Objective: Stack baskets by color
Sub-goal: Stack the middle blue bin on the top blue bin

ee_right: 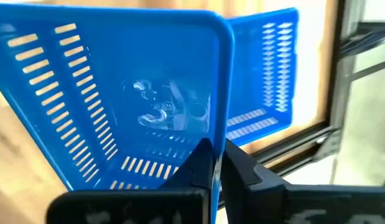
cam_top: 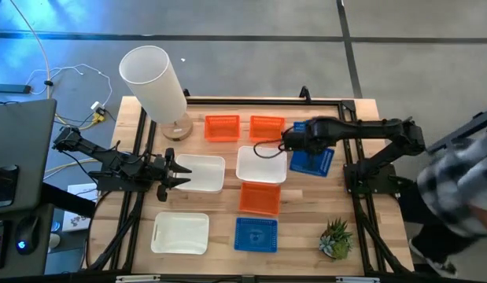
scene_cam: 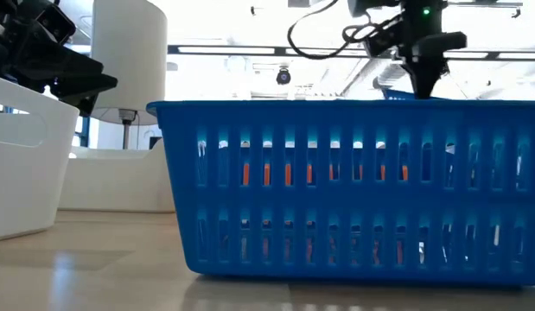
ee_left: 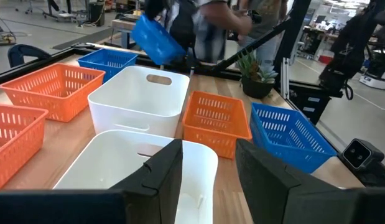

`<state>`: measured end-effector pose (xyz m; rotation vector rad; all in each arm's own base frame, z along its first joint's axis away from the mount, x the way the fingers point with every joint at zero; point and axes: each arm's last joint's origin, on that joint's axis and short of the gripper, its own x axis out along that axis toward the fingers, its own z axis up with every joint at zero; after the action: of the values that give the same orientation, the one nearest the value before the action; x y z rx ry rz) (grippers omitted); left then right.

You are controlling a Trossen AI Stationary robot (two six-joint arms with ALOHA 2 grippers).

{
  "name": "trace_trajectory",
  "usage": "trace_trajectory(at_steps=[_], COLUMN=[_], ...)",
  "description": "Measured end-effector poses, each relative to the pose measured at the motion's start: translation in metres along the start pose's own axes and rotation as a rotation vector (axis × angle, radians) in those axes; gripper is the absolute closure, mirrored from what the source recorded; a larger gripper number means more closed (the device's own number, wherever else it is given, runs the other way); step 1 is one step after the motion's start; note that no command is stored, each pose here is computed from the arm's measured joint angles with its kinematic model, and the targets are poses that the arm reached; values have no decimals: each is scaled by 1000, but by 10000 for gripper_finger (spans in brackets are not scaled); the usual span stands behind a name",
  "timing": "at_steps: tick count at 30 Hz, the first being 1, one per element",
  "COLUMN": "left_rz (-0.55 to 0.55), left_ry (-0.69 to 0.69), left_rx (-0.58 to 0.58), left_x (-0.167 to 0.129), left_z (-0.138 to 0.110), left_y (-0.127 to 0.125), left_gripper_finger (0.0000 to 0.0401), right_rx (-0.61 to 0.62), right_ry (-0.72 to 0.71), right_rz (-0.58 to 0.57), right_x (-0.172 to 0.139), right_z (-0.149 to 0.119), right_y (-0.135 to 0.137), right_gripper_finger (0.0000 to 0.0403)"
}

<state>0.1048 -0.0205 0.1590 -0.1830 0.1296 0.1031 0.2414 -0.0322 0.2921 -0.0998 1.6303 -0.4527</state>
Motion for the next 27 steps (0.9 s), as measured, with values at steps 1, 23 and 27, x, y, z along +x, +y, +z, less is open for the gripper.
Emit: trace_trajectory(at_steps=[1, 23, 27], left_rz=[0, 0, 0], left_ry=[0, -1, -1], left_rx=[0, -4, -4], left_x=[0, 0, 0], left_z=[0, 0, 0], left_y=[0, 0, 0], left_gripper_finger=[264, 264, 264], right_rx=[-6, -91, -89], right_ry=[-7, -73, -104], right_rz=[-13, -48, -14], right_x=[-1, 20, 24], right_z=[1, 6, 4], right_y=[-5, -116, -129], right_gripper_finger=[402, 403, 403])
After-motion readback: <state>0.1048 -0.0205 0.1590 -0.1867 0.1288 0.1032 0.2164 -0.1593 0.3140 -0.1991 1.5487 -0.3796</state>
